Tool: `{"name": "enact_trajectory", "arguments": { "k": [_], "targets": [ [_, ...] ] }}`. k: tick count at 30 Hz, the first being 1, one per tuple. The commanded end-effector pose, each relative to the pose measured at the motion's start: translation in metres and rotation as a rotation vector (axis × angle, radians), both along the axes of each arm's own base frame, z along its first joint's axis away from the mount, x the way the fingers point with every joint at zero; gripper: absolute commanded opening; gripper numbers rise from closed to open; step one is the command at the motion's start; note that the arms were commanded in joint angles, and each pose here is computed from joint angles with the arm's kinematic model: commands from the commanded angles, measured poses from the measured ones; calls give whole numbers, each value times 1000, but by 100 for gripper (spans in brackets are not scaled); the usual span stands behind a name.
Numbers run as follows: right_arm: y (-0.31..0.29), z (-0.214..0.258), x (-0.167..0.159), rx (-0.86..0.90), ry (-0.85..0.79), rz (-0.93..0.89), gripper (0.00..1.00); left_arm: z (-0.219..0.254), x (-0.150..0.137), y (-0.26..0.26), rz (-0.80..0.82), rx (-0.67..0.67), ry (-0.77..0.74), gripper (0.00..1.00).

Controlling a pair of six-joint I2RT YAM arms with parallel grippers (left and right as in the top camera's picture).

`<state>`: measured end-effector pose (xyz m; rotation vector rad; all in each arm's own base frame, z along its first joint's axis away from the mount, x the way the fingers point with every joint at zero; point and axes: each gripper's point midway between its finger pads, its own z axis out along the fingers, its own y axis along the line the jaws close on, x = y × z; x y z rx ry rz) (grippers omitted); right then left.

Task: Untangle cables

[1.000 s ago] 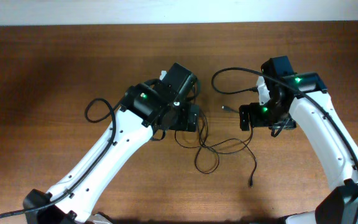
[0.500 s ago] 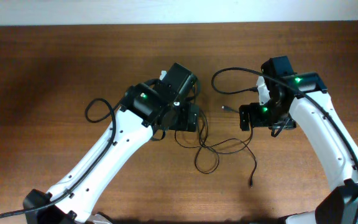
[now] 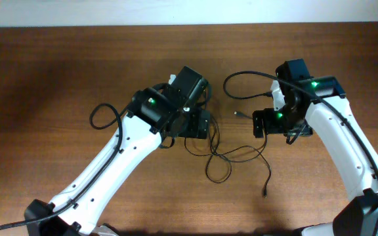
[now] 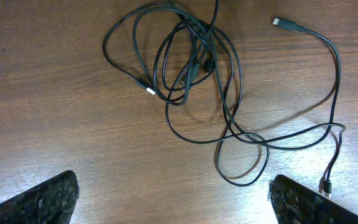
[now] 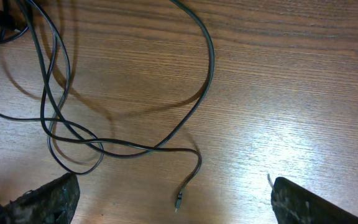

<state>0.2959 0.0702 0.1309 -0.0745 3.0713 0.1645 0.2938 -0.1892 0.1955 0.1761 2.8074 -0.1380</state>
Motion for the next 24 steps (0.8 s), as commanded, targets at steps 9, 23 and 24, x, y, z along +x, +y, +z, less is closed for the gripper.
{"name": "enact_trajectory", "arguments": {
  "k": [9,23,24],
  "targets": [
    [13,11,24,78,-102,-2,98,21,37,-17,19,-77,-165,0],
    [36,40,34,499,-141,33,69,-101,46,-4,-15,-99,269,51],
    [27,41,36,514,-143,0,72,-103,50,-9,-43,-146,265,51]
  ]
}}
